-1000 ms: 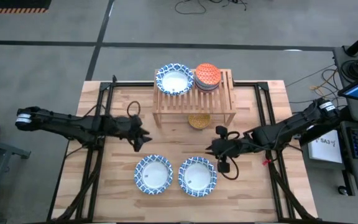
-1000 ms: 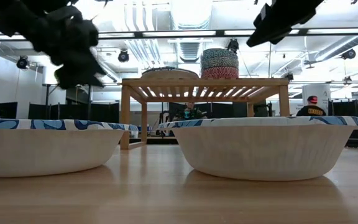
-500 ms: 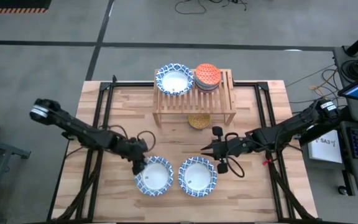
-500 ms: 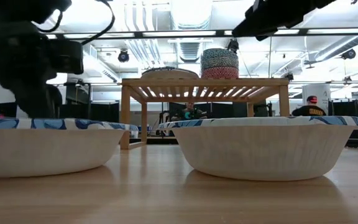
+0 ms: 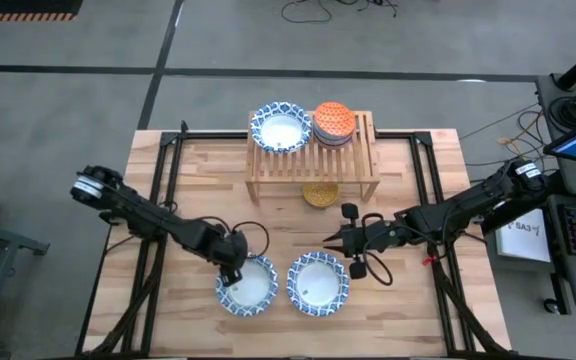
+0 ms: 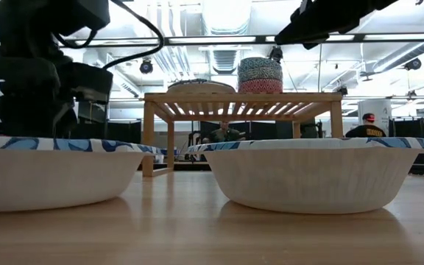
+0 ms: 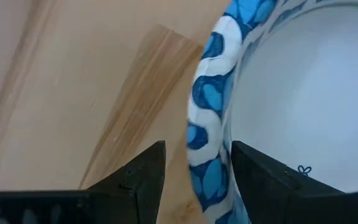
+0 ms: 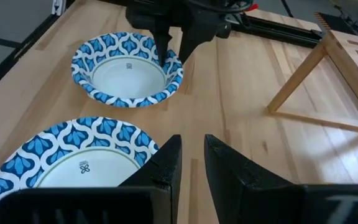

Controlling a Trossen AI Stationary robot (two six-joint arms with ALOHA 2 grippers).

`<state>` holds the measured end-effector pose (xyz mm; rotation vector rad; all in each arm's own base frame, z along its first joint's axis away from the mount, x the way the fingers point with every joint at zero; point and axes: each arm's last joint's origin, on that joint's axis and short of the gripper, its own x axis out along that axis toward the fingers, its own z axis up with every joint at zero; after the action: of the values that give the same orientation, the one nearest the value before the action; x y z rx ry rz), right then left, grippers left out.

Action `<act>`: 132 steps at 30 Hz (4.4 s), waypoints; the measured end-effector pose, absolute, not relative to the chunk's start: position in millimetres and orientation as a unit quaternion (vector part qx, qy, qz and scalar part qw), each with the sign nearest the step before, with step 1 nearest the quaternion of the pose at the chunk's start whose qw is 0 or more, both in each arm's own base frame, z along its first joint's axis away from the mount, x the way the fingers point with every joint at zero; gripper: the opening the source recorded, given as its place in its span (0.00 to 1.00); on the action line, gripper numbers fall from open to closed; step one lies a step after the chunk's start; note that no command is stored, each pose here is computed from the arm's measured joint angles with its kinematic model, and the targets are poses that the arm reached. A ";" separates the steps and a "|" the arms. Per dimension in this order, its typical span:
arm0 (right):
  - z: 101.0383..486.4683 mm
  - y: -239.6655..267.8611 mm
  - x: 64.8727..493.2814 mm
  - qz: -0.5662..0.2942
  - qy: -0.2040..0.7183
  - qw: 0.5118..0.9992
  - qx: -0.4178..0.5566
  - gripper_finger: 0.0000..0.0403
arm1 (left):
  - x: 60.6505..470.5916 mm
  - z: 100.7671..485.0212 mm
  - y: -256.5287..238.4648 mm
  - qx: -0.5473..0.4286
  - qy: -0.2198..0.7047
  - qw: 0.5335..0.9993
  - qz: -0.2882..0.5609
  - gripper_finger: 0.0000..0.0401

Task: Place and stack bowls onto a shelf
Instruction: Stack the left white bowl on top of the white bowl on the shelf, then stack the yellow bowl on top of the orange bowl on the shelf

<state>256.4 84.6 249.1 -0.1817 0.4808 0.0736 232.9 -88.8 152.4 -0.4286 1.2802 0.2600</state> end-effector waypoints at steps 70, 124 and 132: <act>258.0 74.9 227.0 0.045 0.274 0.957 -0.082 0.15 | 248.9 391.8 238.1 -0.284 0.355 0.811 0.368 0.00; 256.0 74.5 226.2 0.044 0.282 0.955 -0.084 0.15 | 235.8 381.2 208.0 -0.047 0.473 0.862 0.175 0.04; 256.1 74.3 226.3 0.038 0.281 0.956 -0.077 0.15 | 233.6 359.1 203.2 -0.078 0.447 0.868 0.200 0.00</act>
<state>226.3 74.3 256.1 -0.1557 0.5706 0.0765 233.6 203.2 359.1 -0.1627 0.9362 0.4176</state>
